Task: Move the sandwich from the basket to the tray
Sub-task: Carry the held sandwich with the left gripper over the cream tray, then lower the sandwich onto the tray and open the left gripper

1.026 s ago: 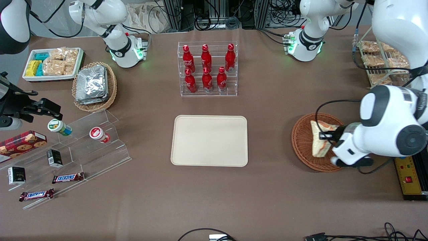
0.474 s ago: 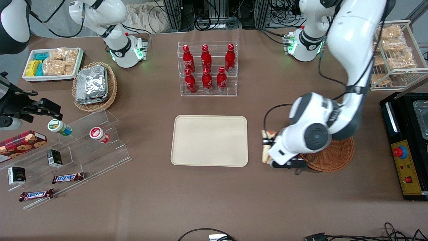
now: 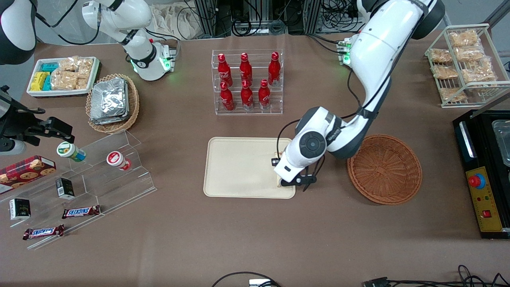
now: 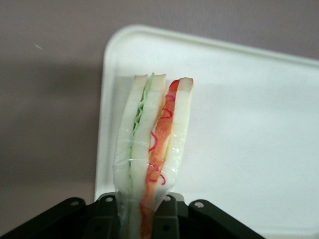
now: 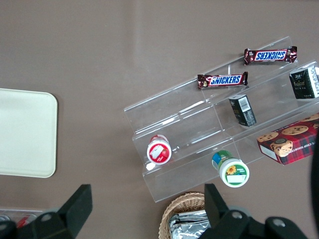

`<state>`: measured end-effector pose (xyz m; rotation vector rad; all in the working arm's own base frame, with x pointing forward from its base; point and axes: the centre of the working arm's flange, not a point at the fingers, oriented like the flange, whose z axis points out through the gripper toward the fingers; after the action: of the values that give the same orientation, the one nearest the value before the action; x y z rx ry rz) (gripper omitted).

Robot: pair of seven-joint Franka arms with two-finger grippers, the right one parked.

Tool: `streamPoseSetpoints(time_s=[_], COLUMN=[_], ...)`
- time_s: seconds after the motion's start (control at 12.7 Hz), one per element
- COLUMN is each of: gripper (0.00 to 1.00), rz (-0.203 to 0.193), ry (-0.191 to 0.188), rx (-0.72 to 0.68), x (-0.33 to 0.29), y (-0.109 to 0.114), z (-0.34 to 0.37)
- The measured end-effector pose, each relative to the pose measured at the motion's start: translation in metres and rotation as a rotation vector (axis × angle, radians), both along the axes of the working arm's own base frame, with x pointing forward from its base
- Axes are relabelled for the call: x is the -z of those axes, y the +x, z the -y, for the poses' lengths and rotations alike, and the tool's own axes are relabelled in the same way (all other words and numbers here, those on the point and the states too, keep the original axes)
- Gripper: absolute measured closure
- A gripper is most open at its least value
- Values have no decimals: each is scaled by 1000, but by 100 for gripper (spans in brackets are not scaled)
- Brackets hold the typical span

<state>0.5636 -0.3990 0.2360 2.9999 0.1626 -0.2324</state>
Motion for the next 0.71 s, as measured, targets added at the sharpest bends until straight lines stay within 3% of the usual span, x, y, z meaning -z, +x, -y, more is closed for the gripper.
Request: streamPoseSetpoints(time_s=[0.16,0.32,0.55,0.71], gripper=[84,80,53,31], rz=[17,31,47,29], ry=[23,27,32,67], rx=[28,43,40,48], x=[24,19,1,-32], y=[-12,-13,-8,-10], z=[-5,-3,-6,-11])
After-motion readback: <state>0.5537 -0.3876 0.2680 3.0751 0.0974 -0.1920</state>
